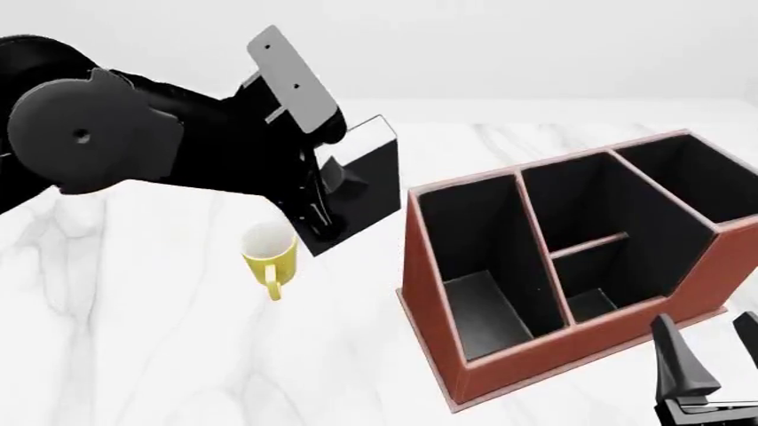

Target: Pick up the book and place it in the back compartment of the caddy.

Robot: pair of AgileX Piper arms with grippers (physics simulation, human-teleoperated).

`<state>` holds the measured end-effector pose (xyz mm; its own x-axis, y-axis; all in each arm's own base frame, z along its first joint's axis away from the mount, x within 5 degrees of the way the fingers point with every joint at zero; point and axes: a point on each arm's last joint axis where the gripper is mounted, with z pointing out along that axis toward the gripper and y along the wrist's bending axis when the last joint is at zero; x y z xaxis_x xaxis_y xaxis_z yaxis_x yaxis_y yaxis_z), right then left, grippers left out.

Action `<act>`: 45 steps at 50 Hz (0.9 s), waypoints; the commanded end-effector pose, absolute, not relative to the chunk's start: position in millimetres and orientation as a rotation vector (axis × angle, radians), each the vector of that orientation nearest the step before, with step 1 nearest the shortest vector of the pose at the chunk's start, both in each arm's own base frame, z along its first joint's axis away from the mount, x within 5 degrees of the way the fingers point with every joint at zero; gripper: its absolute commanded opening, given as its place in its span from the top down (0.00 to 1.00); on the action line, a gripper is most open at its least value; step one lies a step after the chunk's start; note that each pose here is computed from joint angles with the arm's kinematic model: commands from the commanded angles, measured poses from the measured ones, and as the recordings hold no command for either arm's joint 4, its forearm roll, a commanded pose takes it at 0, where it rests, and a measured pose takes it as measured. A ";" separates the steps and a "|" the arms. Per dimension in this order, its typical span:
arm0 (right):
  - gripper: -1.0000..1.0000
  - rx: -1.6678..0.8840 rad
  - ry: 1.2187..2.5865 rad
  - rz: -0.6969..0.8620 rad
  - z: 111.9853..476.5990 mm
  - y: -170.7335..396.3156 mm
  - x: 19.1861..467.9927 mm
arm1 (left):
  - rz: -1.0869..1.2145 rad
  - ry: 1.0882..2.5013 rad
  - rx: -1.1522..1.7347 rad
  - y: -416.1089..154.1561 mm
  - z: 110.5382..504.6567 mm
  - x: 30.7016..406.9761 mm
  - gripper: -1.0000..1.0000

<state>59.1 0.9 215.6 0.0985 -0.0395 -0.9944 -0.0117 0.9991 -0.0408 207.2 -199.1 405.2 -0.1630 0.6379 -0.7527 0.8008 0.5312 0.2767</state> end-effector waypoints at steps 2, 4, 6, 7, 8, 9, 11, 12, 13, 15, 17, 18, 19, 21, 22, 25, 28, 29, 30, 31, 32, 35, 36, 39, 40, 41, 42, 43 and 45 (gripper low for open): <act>0.00 -0.039 1.472 -0.020 215.6 0.8 59.0 | -0.249 1.728 1.238 -192.3 477.0 175.4 1.00; 0.00 -0.041 1.472 -0.019 215.8 1.0 59.9 | -0.259 1.665 1.274 -195.8 490.9 166.2 1.00; 0.00 -0.041 1.472 -0.019 215.7 0.9 59.1 | -0.263 1.621 1.282 -197.9 506.4 162.9 1.00; 0.00 -0.041 1.472 -0.020 215.6 0.9 59.1 | -0.271 1.617 1.265 -198.3 512.3 163.7 1.00; 0.00 -0.041 1.472 -0.020 215.6 0.9 59.1 | -0.271 1.617 1.265 -198.4 512.4 163.8 1.00; 0.00 -0.040 1.471 -0.020 215.6 0.9 59.0 | -0.267 1.607 1.280 -201.7 513.7 164.4 1.00; 0.00 -0.039 1.471 -0.019 215.6 0.9 58.8 | -0.265 1.598 1.273 -205.1 517.5 168.2 1.00; 0.00 -0.040 1.471 -0.018 215.6 1.0 58.5 | -0.269 1.582 1.290 -210.0 518.7 167.3 1.00; 0.00 -0.042 1.469 -0.017 215.6 1.1 58.2 | -0.282 1.576 1.287 -213.5 522.1 166.5 1.00; 0.00 -0.044 1.469 -0.018 215.7 1.1 58.5 | -0.279 1.548 1.299 -220.6 526.3 168.8 1.00; 0.00 -0.044 1.469 -0.018 215.7 1.1 58.7 | -0.306 1.514 1.306 -231.2 536.0 165.6 1.00; 0.00 -0.043 1.470 -0.018 215.6 1.1 58.6 | -0.326 1.499 1.301 -235.9 542.9 163.3 1.00; 0.00 -0.042 1.470 -0.019 215.7 1.0 58.8 | -0.335 1.492 1.306 -240.9 546.5 163.1 1.00; 0.00 -0.042 1.468 -0.019 215.6 1.0 58.0 | -0.340 1.431 1.331 -252.0 552.8 159.9 1.00; 0.00 -0.044 1.467 -0.019 215.5 1.1 57.6 | -0.362 1.413 1.343 -261.5 556.6 156.3 1.00; 0.00 -0.042 1.468 -0.019 215.6 1.0 58.1 | -0.384 1.358 1.368 -279.1 564.0 151.4 1.00; 0.00 -0.042 1.468 -0.020 215.5 0.9 57.8 | -0.427 1.331 1.356 -293.8 571.8 147.0 1.00; 0.00 -0.041 1.468 -0.020 215.6 0.9 58.0 | -0.431 1.333 1.353 -297.7 570.3 148.9 1.00; 0.00 -0.041 1.468 -0.019 215.6 0.9 58.2 | -0.434 1.325 1.369 -306.2 566.2 148.5 1.00; 0.00 -0.042 1.468 -0.019 215.6 1.0 58.2 | -0.440 1.324 1.359 -309.9 565.6 150.1 1.00; 0.00 -0.042 1.468 -0.018 215.6 1.0 58.2 | -0.450 1.327 1.350 -314.2 564.0 151.4 1.00; 0.00 -0.042 1.467 -0.017 215.6 1.1 57.8 | -0.441 1.328 1.364 -331.8 551.8 160.0 1.00; 0.00 -0.042 1.467 -0.017 215.6 1.1 57.7 | -0.437 1.326 1.365 -334.8 549.8 162.0 1.00; 0.00 -0.042 1.466 -0.016 215.6 1.1 57.4 | -0.465 1.338 1.366 -348.8 541.2 161.5 1.00; 0.00 -0.042 1.466 -0.016 215.6 1.1 57.4 | -0.481 1.345 1.354 -350.4 541.0 160.7 1.00; 0.00 -0.041 1.465 -0.015 215.7 1.1 57.3 | -0.467 1.339 1.361 -354.1 537.4 164.6 1.00; 0.00 -0.041 1.465 -0.015 215.7 1.1 57.2 | -0.465 1.341 1.361 -358.0 534.0 167.1 1.00; 0.00 -0.041 1.465 -0.015 215.7 1.1 57.7 | -0.476 1.345 1.356 -362.0 531.6 167.3 1.00; 0.00 -0.040 1.466 -0.014 215.8 1.1 58.2 | -0.474 1.347 1.354 -370.2 524.6 172.3 1.00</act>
